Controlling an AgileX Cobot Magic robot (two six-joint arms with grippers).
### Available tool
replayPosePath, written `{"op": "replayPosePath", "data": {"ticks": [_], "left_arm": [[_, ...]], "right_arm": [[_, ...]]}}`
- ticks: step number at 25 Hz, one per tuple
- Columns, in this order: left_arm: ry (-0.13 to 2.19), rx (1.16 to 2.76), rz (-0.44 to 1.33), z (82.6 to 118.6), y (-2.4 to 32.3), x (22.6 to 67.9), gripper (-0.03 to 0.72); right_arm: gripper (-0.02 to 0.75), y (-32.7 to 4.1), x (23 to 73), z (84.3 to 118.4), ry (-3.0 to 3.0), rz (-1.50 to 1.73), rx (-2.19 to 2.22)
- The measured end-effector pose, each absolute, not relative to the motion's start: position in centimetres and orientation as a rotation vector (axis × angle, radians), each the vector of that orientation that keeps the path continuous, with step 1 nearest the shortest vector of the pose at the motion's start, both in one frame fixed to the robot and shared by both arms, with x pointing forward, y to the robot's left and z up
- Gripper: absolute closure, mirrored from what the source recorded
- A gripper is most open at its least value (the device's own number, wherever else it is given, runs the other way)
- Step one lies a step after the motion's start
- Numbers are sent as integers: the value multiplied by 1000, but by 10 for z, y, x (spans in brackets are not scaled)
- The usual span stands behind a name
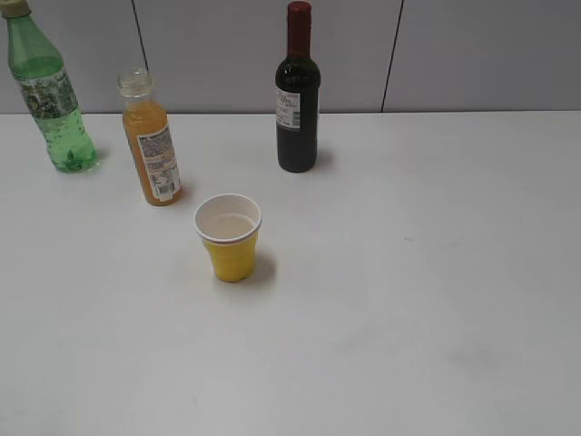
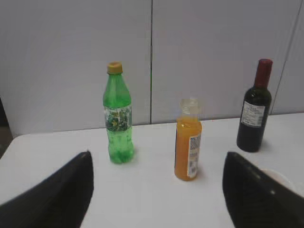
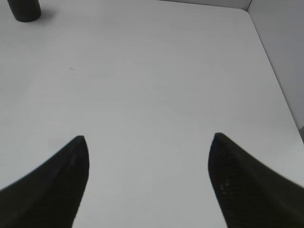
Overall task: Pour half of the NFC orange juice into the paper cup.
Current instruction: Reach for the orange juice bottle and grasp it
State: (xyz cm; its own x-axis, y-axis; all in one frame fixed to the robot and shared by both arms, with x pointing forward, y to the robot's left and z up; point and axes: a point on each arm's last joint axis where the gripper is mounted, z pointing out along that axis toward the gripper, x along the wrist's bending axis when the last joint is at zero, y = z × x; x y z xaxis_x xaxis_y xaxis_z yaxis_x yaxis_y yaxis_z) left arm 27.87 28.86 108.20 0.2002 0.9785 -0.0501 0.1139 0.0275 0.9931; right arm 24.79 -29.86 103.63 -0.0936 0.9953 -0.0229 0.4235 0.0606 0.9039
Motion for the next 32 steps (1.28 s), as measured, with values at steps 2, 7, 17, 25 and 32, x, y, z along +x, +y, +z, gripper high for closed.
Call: {"op": "replayPosePath", "data": {"ticks": [2,7,17,25,32], "left_arm": [[1166,1333,994,1076,288,299,50],[1156,1259,1087,1069,289,343,62],[1141,1283,1143,1036,281,429,73],[1105,1278,1034,988,267,473,80],[1080,1352,970,955,260,487,90]], "right_arm": [[145,-299,248,1036,1615,1000,1449],[145,-299,248,1036,1615,1000,1449],[145,-299,248,1036,1615,1000,1449],[145,-299,248,1036,1615,1000,1449],[145,-299,248,1036,1615,1000,1449]]}}
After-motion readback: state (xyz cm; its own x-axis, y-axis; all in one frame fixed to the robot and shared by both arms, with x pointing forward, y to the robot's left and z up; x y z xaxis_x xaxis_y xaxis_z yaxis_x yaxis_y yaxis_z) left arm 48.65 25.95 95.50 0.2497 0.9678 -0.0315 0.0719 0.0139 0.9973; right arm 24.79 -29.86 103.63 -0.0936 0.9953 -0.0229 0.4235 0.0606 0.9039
